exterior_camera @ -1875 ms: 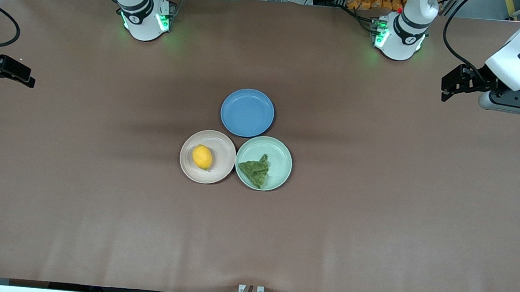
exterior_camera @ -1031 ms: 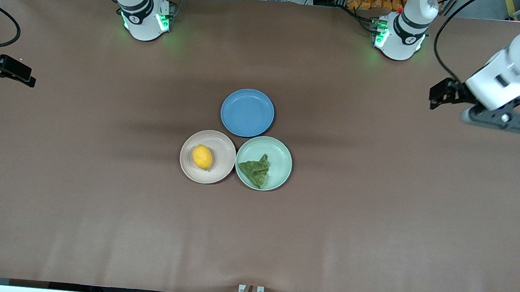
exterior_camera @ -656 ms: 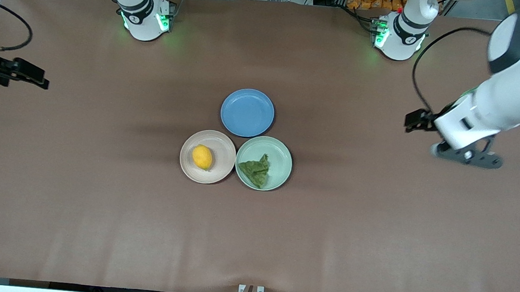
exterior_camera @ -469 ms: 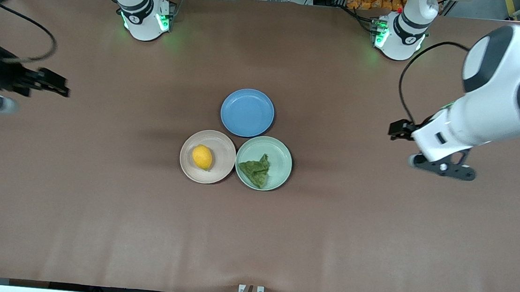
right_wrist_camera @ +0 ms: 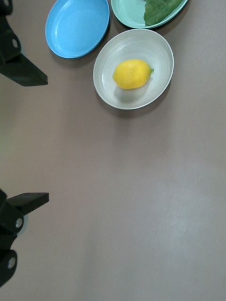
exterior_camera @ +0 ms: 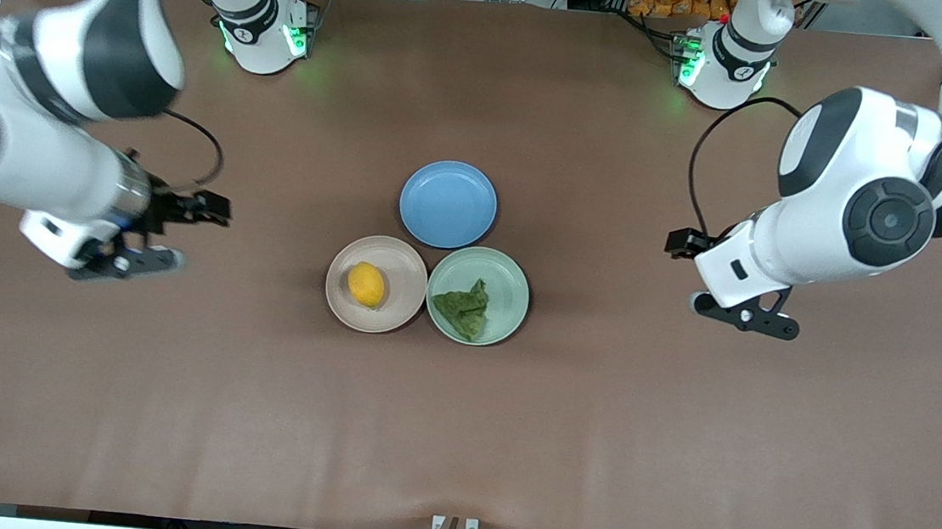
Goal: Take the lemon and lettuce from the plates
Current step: 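Move the right gripper toward the lemon while the left gripper approaches the lettuce, then lower the right gripper onto the lemon while the left gripper lowers to lettuce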
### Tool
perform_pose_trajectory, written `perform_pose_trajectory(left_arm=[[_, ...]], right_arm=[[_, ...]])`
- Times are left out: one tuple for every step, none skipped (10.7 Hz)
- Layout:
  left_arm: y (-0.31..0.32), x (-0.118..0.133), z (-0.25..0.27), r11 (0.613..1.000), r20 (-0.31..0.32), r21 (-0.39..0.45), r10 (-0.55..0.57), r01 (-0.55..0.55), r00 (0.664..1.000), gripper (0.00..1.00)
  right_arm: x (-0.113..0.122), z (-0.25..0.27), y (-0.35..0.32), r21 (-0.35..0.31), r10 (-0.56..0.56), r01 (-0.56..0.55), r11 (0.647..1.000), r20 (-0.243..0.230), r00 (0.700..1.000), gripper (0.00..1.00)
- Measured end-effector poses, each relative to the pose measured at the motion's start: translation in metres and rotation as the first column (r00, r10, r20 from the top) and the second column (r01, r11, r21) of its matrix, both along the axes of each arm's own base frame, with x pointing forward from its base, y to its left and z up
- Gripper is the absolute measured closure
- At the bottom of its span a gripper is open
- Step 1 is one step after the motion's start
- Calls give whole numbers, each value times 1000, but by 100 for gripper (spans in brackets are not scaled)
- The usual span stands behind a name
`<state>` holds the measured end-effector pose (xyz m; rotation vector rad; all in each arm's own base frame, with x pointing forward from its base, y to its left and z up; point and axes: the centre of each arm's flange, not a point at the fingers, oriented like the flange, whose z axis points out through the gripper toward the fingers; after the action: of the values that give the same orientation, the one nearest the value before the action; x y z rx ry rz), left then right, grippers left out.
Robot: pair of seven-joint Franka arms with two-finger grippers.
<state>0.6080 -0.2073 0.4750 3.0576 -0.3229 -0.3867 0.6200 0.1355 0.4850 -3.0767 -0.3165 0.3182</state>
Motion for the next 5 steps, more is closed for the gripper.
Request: perform_pose_trajectory(left_arm=[[-9,2,-13,1000,-16,-2,29,-29,999,0],[-25,6,-30,998,-1,-2,58,-58,998,0],[-46,11,-49,995,27,-1,99,-99,995,0],[-71,13,-67,990,59,-5,143,-143,988,0],[-93,14,-81,982,91,-14,190,-189,978,0]], right_arm=[[6,-18,13,12,10,-10,1000,3,1000,0],[12,-34,21,25,-2,2,1000,13,1000,0],[14,-50,28,33,-19,18,999,26,999,0],[13,-64,38,36,-33,32,999,40,999,0],[9,-79,53,34,-56,54,998,52,997,0]])
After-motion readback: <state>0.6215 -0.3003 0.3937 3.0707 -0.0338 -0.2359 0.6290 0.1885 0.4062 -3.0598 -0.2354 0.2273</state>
